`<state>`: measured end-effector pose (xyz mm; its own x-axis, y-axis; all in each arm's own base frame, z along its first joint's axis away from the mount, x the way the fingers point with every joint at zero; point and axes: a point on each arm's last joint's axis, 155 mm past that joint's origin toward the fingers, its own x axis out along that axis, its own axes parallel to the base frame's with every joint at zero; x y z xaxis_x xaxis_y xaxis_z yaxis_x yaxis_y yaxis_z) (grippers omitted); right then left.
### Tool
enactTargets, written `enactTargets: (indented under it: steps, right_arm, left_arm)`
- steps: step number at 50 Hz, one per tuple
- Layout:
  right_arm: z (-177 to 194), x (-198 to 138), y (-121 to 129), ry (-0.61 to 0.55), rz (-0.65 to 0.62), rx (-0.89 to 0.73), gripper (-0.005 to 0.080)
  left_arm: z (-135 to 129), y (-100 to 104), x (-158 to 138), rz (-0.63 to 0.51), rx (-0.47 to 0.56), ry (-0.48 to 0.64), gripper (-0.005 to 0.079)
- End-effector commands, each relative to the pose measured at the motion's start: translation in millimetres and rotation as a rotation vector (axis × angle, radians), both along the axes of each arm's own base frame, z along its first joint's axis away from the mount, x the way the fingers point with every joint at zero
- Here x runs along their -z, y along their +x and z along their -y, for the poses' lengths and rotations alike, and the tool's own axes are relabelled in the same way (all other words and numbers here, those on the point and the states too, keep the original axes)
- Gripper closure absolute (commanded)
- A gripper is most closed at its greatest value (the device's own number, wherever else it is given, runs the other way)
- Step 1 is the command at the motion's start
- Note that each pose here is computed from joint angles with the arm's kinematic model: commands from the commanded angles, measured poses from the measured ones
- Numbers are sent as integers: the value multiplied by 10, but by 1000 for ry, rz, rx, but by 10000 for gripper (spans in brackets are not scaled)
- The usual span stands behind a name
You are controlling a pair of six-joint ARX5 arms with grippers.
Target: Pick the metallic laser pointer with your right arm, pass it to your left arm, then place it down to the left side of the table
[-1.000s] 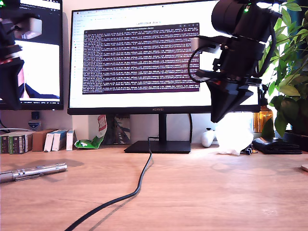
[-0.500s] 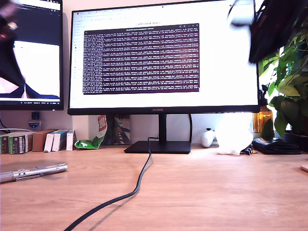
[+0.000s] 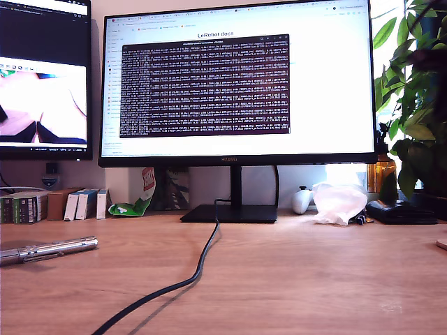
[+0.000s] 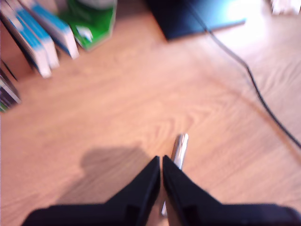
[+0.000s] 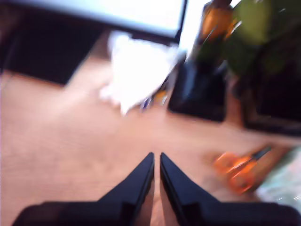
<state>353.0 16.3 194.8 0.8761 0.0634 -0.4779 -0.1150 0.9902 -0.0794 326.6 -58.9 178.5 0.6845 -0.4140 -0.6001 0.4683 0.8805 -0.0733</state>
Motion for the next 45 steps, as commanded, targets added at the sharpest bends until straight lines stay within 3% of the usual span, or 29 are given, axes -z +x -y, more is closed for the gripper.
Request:
enactTargets:
  steps: [1, 13, 22, 30, 45]
  right_arm:
    - [101, 25, -59, -6, 21, 26, 762]
    - [243, 29, -297, -2, 76, 66, 762]
    - [188, -177, -440, 6, 166, 43, 762]
    - [200, -284, -515, 5, 208, 52, 762]
    - [196, -411, -606, 40, 276, 66, 762]
  left_arm:
    - [-13, -43, 128, -13, -9, -11, 761]
    - [1, -35, 12, 37, -23, -47, 761]
    - [-28, 10, -78, 67, -66, -89, 761]
    - [-7, -58, -107, 98, -88, -122, 761]
    - [0, -270, -137, 265, -131, -136, 761]
